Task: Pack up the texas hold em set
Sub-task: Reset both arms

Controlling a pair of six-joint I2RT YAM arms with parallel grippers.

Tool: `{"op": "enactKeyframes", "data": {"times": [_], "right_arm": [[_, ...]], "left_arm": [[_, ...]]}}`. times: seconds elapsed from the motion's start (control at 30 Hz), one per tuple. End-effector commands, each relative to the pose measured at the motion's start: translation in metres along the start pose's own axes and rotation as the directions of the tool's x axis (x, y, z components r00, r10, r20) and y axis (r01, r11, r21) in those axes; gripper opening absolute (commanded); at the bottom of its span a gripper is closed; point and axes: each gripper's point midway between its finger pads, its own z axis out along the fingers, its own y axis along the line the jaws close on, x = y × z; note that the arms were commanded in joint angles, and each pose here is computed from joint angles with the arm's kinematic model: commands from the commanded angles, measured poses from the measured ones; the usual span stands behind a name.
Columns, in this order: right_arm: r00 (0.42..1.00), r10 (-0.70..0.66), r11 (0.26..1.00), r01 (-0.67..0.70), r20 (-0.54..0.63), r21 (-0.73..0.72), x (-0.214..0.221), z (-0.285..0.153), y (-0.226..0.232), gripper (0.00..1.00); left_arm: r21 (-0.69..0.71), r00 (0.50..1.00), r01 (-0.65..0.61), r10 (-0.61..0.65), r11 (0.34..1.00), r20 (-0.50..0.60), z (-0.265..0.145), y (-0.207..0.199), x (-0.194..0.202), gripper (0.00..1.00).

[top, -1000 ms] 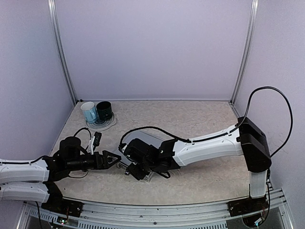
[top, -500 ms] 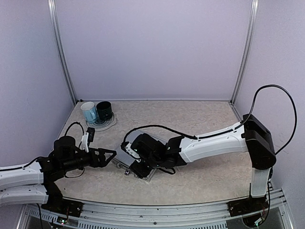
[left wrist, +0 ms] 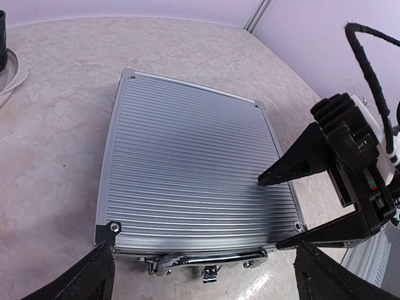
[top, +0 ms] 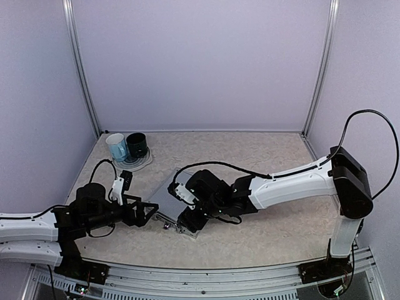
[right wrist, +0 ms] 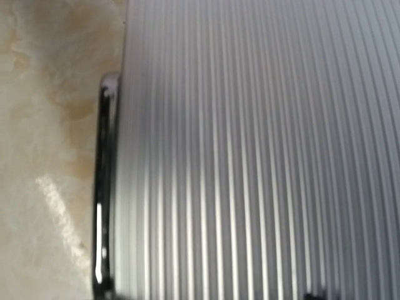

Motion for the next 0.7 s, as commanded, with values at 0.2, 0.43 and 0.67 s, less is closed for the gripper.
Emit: {"op": "enactKeyframes", "data": {"times": [0.2,0.43,0.67], "right_arm": [[0.998,0.051,0.998,-0.051,-0.032,-0.020,0.016,-0.026,-0.003,0.84],[0.998,0.033,0.999,-0.032,-0.049,0.017,0.025,-0.035,-0.015,0.88],[0.998,0.056,0.998,-0.056,0.018,-0.004,0.026,-0.057,-0.029,0.89]], "left_arm": [[-0.024,0.994,-0.084,0.086,0.996,0.062,-0.002,-0.001,-0.012,0.99],[-0.008,0.946,-0.325,0.325,0.946,0.012,0.003,-0.036,-0.016,0.99],[0.044,0.873,-0.484,0.486,0.874,-0.037,0.025,-0.080,-0.046,0.99]]}}
